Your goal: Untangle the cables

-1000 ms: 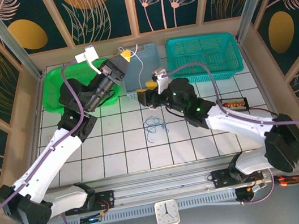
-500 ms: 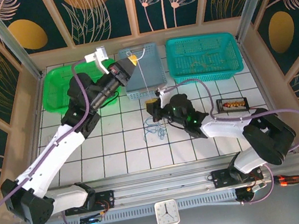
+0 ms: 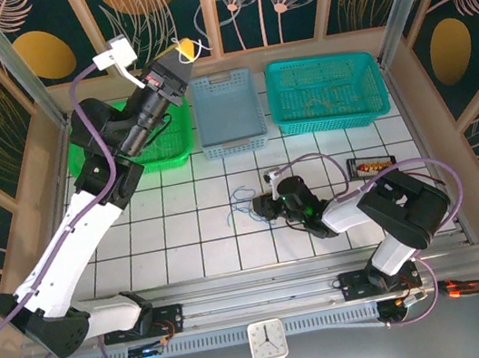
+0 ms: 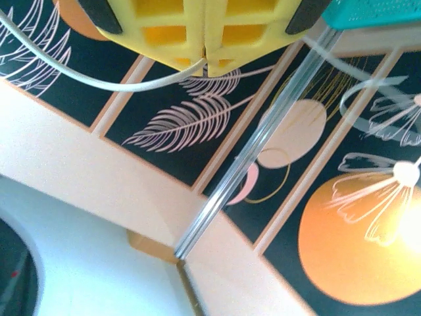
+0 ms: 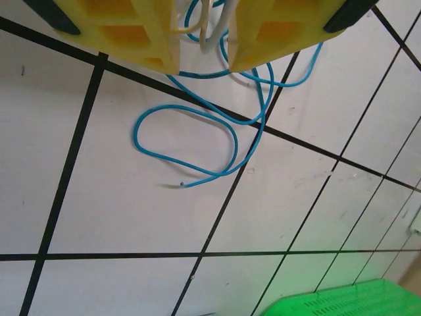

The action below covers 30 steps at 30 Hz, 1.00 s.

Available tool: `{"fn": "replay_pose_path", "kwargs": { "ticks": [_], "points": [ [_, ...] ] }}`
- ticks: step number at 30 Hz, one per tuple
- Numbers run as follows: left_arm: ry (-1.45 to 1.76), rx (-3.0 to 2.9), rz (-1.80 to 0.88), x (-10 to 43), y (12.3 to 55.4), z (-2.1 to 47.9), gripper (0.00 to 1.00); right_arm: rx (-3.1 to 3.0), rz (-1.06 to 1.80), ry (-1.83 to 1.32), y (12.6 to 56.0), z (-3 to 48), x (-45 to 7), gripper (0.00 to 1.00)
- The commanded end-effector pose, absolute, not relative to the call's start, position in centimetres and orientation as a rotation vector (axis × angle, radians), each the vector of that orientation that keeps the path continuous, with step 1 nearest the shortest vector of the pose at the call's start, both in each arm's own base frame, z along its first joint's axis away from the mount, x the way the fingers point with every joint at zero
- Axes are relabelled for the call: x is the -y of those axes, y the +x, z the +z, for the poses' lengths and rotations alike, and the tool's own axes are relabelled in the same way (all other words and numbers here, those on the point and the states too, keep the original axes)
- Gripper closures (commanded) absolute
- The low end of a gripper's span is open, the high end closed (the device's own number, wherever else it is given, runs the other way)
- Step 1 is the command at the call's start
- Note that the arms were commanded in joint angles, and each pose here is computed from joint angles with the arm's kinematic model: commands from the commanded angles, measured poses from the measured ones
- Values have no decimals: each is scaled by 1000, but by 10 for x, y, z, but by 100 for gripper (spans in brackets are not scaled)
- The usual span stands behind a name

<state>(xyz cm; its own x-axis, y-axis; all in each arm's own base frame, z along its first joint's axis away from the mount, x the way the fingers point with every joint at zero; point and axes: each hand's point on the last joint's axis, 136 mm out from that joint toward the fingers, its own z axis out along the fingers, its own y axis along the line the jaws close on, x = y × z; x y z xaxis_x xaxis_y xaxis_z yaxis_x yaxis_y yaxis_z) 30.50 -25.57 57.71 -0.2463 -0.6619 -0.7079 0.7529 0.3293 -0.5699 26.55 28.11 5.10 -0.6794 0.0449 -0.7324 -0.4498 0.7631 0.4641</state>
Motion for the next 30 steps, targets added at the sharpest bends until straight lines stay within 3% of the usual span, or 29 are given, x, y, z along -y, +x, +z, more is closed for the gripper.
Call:
{"fn": "replay_pose_path", "kwargs": {
  "ticks": [1,6,11,20,30],
  "points": [
    [85,-1220,-1259,246,313,581,100,-2155,852,-279,271,59,-287,74],
    [26,-1244,-1159,220,332,569,100,-2149,870,-291,269,67,-289,69],
    [-36,-1280,-1040,191,354,547,100,-2131,888,-307,268,86,-292,56],
    [-108,-1351,-749,143,391,503,100,-2080,918,-320,267,129,-294,41],
    [-212,-1416,-528,87,438,443,100,-2037,900,-315,270,166,-288,34]
  ]
}}
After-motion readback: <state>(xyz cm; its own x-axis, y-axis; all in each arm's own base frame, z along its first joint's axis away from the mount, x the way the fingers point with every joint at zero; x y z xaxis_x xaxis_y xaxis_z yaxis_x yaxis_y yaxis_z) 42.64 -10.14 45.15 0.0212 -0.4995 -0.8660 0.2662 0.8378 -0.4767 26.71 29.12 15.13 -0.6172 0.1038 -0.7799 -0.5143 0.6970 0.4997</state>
